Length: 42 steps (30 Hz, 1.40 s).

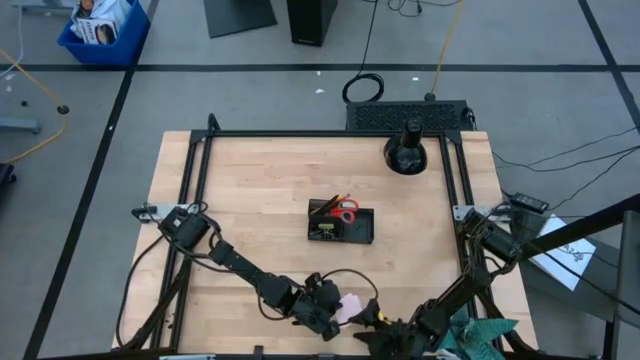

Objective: Pick and place office supplies into organizer
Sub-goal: Put the pink sticky notes into the black desk organizer

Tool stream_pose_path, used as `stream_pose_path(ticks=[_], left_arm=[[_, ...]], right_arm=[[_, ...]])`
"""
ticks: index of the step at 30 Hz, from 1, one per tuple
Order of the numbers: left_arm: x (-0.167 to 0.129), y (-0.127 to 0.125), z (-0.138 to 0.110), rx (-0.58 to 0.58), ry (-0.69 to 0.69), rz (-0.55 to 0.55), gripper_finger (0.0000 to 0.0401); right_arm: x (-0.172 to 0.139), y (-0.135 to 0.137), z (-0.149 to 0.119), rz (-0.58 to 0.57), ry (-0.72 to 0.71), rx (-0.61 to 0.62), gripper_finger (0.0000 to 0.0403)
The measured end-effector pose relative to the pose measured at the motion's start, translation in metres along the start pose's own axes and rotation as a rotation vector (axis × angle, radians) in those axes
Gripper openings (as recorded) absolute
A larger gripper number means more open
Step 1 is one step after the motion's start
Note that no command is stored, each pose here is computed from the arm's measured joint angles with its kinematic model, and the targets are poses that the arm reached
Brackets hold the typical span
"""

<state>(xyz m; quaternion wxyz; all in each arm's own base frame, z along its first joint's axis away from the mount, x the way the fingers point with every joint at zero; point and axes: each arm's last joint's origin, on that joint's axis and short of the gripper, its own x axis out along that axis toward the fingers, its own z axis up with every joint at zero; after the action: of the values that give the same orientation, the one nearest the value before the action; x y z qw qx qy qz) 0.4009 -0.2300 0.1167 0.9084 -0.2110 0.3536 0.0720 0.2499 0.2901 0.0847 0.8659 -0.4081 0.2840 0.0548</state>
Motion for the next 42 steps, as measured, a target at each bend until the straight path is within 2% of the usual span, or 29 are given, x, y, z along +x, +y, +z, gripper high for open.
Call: stream_pose_path(ticks=[7,13,17,25,37,42], left_arm=[[-0.002,-0.005,0.0,0.036,-0.01,-0.037,0.001],[-0.021,-0.016,0.015,0.092,-0.064,-0.099,0.001],[-0.03,-0.017,0.021,0.087,-0.087,-0.066,0.001],[-0.02,0.001,0.012,0.034,0.003,0.056,0.001],[-0.003,0.008,0.008,-0.012,0.046,0.024,0.0009],[-0.001,0.007,0.007,-0.013,0.046,0.008,0.0006]], right_arm=[[0.001,-0.001,-0.009,0.006,0.068,-0.004,0.0259],[0.0,0.0,-0.012,0.012,0.09,-0.016,0.0259],[0.0,0.001,-0.013,0.057,0.099,0.003,0.0259],[0.0,0.002,-0.018,0.09,0.139,-0.005,0.0258],[0.002,-0.002,-0.027,0.103,0.217,-0.073,0.0257],[0.006,-0.006,-0.031,0.105,0.238,-0.088,0.0236]])
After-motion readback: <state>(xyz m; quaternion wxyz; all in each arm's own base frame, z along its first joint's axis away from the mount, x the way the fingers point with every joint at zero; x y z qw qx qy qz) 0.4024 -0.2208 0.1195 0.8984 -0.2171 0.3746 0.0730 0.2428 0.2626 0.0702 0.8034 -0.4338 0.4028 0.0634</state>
